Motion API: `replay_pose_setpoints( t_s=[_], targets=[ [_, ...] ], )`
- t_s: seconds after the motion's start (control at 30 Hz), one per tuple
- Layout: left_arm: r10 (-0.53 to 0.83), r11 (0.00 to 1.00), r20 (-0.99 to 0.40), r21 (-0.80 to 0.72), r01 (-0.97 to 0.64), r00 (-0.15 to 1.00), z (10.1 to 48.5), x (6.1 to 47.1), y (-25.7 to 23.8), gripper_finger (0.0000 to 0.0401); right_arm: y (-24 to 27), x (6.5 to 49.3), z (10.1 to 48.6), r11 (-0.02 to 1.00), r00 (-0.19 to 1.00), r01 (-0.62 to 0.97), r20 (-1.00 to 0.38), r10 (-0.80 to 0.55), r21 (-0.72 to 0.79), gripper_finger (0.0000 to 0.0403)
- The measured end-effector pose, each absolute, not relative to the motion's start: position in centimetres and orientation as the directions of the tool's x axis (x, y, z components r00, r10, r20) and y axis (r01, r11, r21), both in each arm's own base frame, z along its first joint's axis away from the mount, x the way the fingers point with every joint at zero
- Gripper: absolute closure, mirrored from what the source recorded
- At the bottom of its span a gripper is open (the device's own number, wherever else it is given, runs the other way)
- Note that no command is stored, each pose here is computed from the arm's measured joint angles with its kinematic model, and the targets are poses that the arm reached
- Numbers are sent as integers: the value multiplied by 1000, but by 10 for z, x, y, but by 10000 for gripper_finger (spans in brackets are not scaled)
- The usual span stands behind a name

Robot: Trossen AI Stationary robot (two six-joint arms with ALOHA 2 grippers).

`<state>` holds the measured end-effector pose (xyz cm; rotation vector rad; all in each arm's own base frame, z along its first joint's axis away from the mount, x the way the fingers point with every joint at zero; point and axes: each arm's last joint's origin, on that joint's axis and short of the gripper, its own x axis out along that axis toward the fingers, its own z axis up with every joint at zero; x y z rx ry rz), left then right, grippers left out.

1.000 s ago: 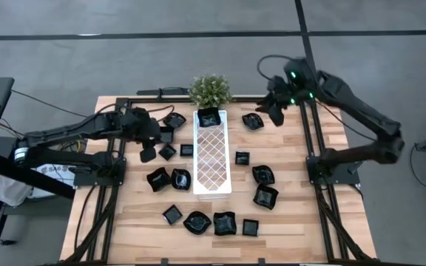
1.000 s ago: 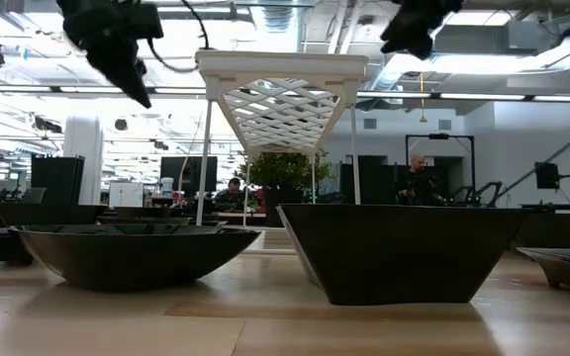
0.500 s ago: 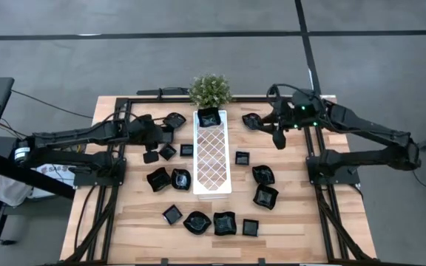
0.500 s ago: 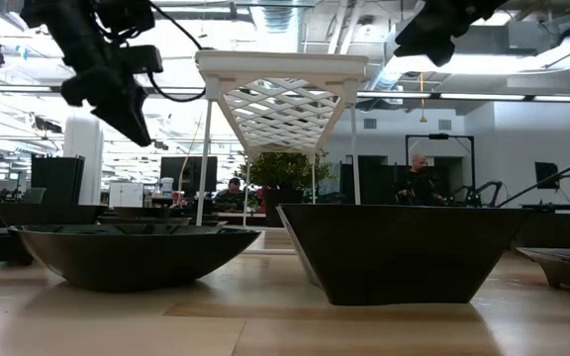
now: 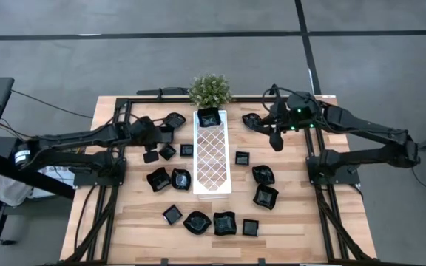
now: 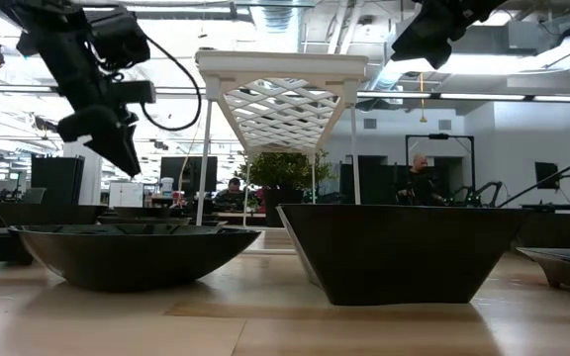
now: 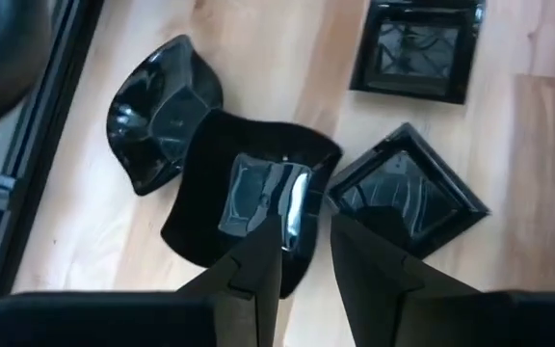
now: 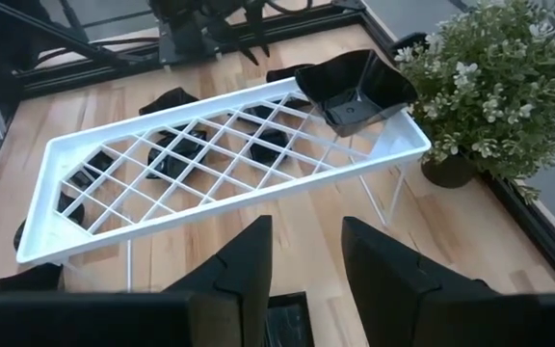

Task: Pick & Place Mini shaped plates
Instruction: Stack the distorted square plate on the other distorted square plate on the shelf

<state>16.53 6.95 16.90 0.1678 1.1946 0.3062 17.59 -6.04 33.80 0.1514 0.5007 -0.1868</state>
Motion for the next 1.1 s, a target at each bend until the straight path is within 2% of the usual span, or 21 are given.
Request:
replay_pose_setpoints(
  t_s=[0.53,1.1],
  targets=[
    [256,966,-942,241,-93,219,139,176,76,306,-60,176,338,975,859,205,-493,-137,87,280],
    [294,956,-932,283,-82,214,132,174,76,306,-60,176,337,976,859,200,-494,-135,81,280]
  ],
)
